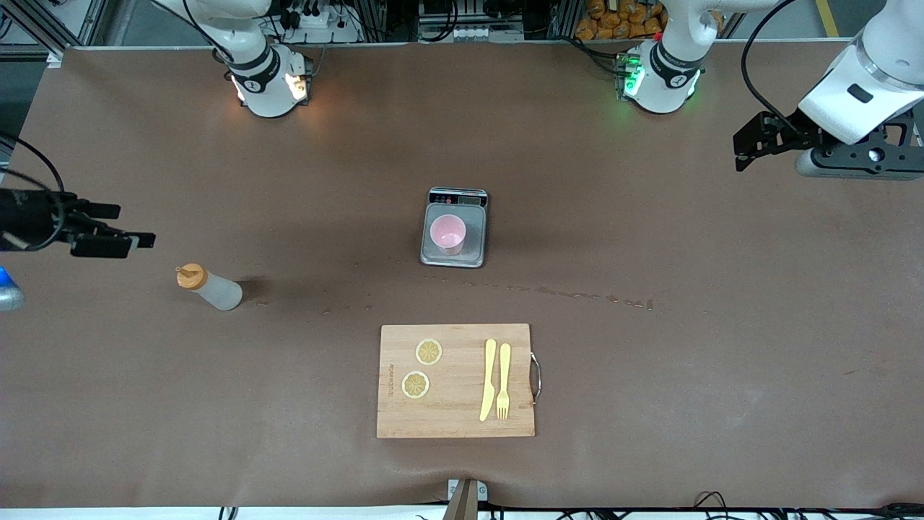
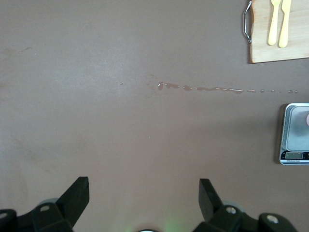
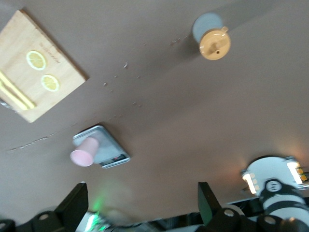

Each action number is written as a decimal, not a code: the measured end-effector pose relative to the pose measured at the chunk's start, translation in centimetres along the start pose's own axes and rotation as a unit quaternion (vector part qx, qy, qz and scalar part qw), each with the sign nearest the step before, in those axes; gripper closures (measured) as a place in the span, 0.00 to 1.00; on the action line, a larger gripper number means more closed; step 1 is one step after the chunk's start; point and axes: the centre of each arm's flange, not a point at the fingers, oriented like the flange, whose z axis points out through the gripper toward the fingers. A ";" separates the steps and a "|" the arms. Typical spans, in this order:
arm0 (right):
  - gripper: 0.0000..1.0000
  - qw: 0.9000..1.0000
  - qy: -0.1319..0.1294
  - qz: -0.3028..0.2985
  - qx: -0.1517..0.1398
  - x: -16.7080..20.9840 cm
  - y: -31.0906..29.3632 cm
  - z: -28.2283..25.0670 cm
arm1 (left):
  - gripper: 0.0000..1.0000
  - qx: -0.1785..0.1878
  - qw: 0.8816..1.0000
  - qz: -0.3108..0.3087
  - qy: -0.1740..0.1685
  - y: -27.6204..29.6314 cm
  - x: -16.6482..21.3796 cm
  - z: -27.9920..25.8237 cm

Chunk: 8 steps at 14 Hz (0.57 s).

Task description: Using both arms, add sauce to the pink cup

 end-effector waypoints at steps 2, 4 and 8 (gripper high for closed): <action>0.00 0.999 0.040 -0.019 -0.029 -2.1 -1.1 -0.9 | 0.00 0.000 1.000 0.000 0.000 0.0 0.0 0.0; 0.00 0.991 0.092 -0.087 -0.052 -3.0 -0.1 -3.1 | 0.00 0.000 1.000 0.000 -0.001 0.0 0.0 0.0; 0.00 0.966 0.155 -0.193 -0.073 -5.3 3.1 -7.2 | 0.00 0.000 1.000 0.000 -0.001 0.0 0.0 0.1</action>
